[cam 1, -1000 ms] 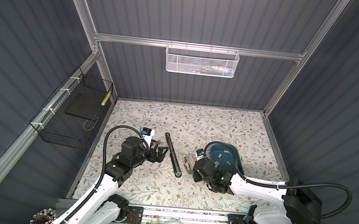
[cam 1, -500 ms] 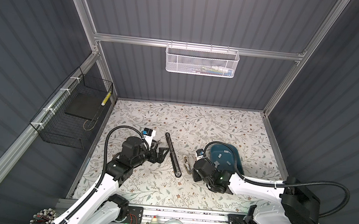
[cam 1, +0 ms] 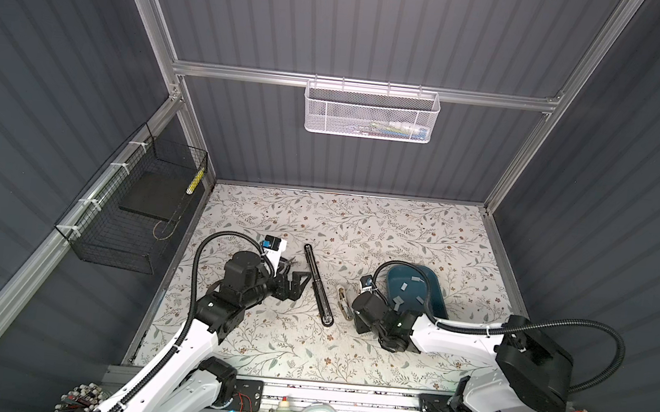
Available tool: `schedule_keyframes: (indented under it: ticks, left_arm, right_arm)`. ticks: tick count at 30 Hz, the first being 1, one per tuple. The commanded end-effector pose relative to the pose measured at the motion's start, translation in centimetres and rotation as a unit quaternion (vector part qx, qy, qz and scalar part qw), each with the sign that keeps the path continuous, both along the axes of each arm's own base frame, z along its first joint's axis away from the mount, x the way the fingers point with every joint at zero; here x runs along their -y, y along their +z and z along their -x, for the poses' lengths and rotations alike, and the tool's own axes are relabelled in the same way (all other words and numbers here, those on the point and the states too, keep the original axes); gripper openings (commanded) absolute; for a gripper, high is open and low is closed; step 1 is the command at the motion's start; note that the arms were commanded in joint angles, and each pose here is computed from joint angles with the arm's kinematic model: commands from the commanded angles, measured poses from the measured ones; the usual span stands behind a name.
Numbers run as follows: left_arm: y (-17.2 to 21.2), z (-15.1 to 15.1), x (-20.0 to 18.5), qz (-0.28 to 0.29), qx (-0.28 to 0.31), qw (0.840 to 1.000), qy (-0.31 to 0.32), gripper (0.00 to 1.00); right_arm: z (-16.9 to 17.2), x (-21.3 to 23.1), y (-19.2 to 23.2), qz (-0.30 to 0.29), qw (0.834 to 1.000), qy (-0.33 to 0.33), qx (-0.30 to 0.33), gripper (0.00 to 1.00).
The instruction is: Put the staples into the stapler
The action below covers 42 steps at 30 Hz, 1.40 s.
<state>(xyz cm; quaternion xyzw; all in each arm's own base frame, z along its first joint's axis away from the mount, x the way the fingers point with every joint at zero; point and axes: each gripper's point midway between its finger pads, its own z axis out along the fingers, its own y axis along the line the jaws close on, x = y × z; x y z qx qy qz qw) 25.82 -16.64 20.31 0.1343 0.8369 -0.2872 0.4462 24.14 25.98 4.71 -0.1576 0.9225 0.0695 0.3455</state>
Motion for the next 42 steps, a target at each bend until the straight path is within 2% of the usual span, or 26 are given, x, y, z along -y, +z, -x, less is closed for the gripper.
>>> schedule_keyframes:
  ticks: [1, 42]
  left_arm:
    - [0.3, 0.1, 0.3, 0.002, 0.011, 1.000, -0.012, 0.99]
    - [0.3, 0.1, 0.3, 0.002, 0.010, 1.000, -0.014, 0.99]
  right_arm:
    - [-0.9, -0.3, 0.6, 0.000, 1.000, -0.002, 0.014, 0.05]
    - [-1.1, 0.2, -0.1, 0.014, 1.000, 0.008, 0.016, 0.04]
